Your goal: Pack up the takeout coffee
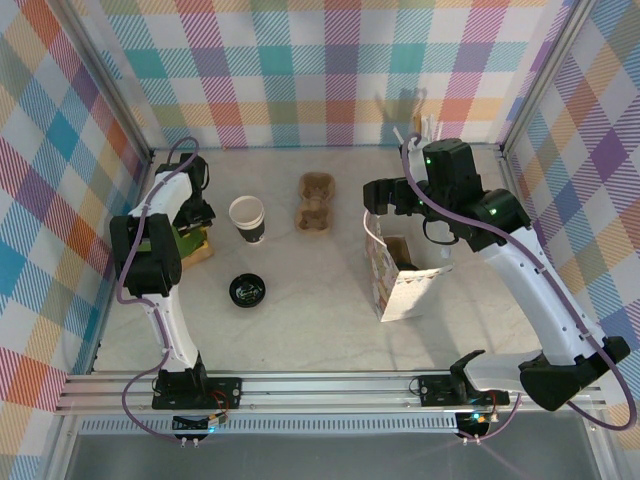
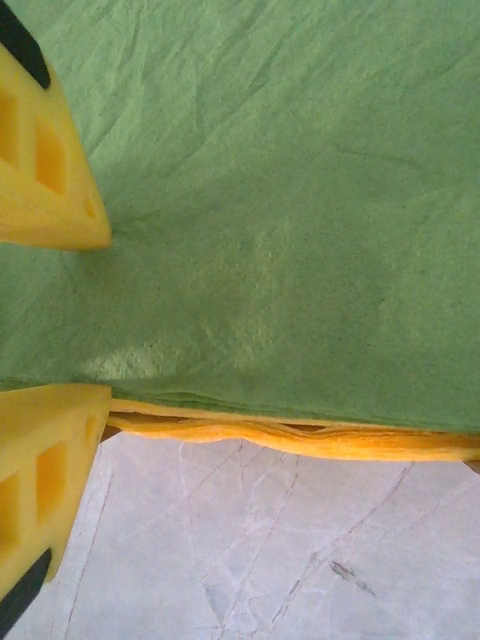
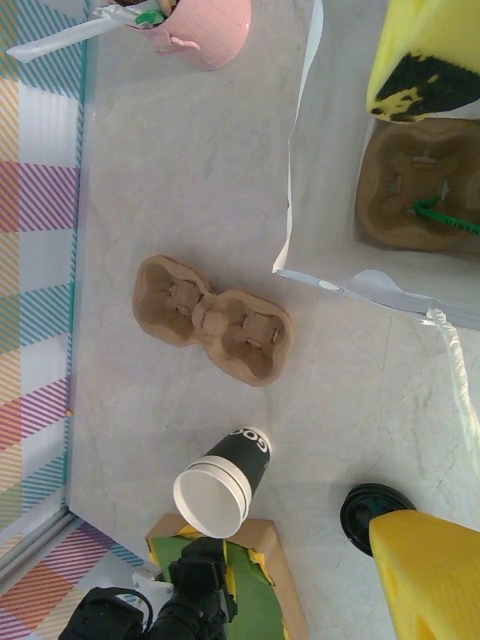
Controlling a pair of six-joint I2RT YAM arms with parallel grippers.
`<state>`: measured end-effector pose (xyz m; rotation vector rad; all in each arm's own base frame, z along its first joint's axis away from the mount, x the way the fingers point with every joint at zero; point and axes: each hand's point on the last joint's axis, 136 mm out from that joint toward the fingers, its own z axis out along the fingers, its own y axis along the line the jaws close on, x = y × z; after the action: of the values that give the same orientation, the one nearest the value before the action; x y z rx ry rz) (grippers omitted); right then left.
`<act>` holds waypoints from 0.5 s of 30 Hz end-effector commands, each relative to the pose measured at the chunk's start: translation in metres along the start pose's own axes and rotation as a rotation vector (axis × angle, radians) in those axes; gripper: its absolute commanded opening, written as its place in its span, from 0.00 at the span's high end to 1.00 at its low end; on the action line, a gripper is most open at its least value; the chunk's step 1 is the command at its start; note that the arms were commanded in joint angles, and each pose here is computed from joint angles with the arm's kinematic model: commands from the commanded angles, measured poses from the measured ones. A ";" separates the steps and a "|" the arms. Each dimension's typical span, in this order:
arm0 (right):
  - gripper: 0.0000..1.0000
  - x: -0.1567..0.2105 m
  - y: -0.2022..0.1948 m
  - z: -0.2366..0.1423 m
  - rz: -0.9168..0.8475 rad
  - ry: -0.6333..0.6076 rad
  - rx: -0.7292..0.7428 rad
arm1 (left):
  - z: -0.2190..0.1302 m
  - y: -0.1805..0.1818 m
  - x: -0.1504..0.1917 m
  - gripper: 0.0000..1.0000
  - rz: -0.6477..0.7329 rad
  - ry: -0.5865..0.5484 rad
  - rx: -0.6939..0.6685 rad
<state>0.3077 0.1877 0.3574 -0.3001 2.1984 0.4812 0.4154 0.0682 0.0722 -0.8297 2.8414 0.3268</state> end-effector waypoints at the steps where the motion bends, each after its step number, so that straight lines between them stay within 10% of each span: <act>1: 0.01 -0.004 0.002 0.003 -0.022 -0.013 -0.003 | -0.001 -0.002 -0.008 0.62 -0.005 -0.002 0.032; 15: 0.01 -0.003 0.002 0.005 -0.026 -0.009 -0.001 | -0.007 -0.010 -0.014 0.52 -0.016 -0.014 0.075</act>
<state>0.3090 0.1885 0.3552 -0.3012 2.2047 0.4788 0.4234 0.0634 0.0765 -0.8195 2.8314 0.2697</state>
